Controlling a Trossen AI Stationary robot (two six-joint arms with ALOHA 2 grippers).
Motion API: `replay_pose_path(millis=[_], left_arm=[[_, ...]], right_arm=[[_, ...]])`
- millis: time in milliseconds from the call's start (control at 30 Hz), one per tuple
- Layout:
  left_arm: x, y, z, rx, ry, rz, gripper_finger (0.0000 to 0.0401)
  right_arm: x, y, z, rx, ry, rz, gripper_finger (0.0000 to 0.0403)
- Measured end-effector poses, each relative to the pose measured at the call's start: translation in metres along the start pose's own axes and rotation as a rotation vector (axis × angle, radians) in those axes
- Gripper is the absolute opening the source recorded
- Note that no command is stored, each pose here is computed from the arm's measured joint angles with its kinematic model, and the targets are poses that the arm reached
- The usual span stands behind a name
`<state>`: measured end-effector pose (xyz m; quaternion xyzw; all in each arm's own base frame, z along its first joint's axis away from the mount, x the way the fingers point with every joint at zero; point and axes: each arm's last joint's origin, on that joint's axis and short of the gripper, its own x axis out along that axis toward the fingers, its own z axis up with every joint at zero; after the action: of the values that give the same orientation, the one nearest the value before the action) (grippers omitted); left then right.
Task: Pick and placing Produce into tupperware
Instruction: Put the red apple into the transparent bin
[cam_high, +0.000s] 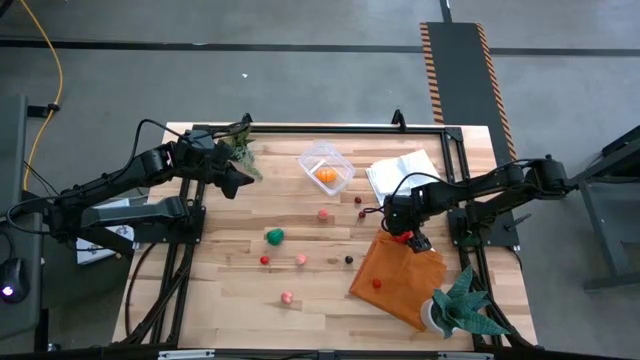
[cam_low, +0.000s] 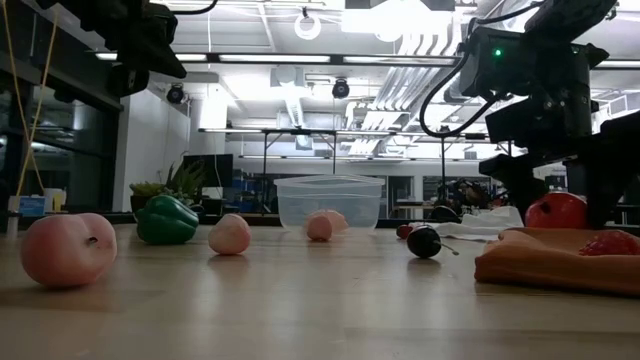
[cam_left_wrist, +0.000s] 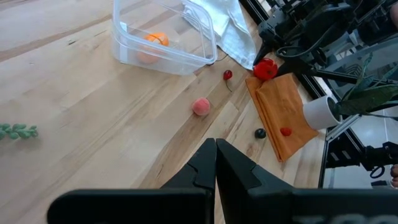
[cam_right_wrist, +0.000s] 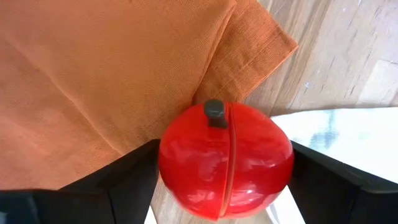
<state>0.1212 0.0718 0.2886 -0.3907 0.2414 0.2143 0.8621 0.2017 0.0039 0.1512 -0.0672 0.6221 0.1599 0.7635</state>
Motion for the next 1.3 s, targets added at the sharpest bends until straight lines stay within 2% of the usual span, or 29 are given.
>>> replay_pose_path(millis=[267,867,1300], left_arm=[[0.000,0.000,0.000,0.000,0.000,0.000,0.0001],[0.000,0.000,0.000,0.000,0.000,0.000,0.0001],[0.000,0.000,0.000,0.000,0.000,0.000,0.0001]], right_arm=[[0.000,0.000,0.000,0.000,-0.002,0.000,0.0268],[-0.005,-0.001,0.005,-0.002,-0.015,-0.006,0.0268],[-0.029,-0.007,0.026,-0.016,-0.052,-0.123,0.0268]])
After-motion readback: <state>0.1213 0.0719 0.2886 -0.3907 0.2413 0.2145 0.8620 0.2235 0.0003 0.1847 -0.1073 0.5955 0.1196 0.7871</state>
